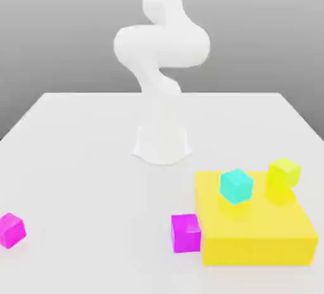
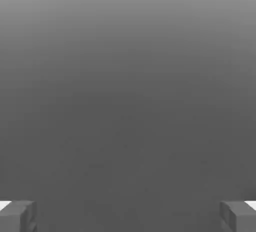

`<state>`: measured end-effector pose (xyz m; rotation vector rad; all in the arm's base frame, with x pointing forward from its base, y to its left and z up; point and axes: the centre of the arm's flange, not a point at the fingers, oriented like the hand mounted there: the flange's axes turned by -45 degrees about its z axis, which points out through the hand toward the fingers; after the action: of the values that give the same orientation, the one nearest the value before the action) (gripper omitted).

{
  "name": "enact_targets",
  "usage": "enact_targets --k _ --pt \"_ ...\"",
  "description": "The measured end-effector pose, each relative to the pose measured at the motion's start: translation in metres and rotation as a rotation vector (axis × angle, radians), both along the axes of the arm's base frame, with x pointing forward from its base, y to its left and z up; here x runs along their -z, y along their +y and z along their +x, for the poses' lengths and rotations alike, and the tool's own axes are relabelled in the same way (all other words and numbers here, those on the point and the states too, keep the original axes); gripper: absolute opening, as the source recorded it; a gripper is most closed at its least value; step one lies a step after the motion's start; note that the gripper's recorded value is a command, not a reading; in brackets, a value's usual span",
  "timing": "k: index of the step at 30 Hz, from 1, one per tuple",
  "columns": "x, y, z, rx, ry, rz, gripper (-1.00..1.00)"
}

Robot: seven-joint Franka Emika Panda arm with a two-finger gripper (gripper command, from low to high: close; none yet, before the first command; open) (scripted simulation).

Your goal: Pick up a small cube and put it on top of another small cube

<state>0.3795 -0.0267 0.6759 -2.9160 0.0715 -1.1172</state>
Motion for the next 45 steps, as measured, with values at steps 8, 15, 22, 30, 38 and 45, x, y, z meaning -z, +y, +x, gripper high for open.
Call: enact_targets --k 8,15,22,30,38,45 --pt "0.133 -0.095 0.071 0.105 0.213 0.076 0.00" --pt "0.261 -0.179 0.082 0.223 0.388 0.131 0.00" --pt "0.388 -0.260 0.040 0.370 0.563 0.170 0.00" --pt "0.511 -0.306 -0.020 0.472 0.713 0.178 0.00" --pt "0.546 -0.306 -0.022 0.475 0.717 0.181 -1.00" --pt "0.488 -0.300 -0.019 0.458 0.716 0.181 -1.00"
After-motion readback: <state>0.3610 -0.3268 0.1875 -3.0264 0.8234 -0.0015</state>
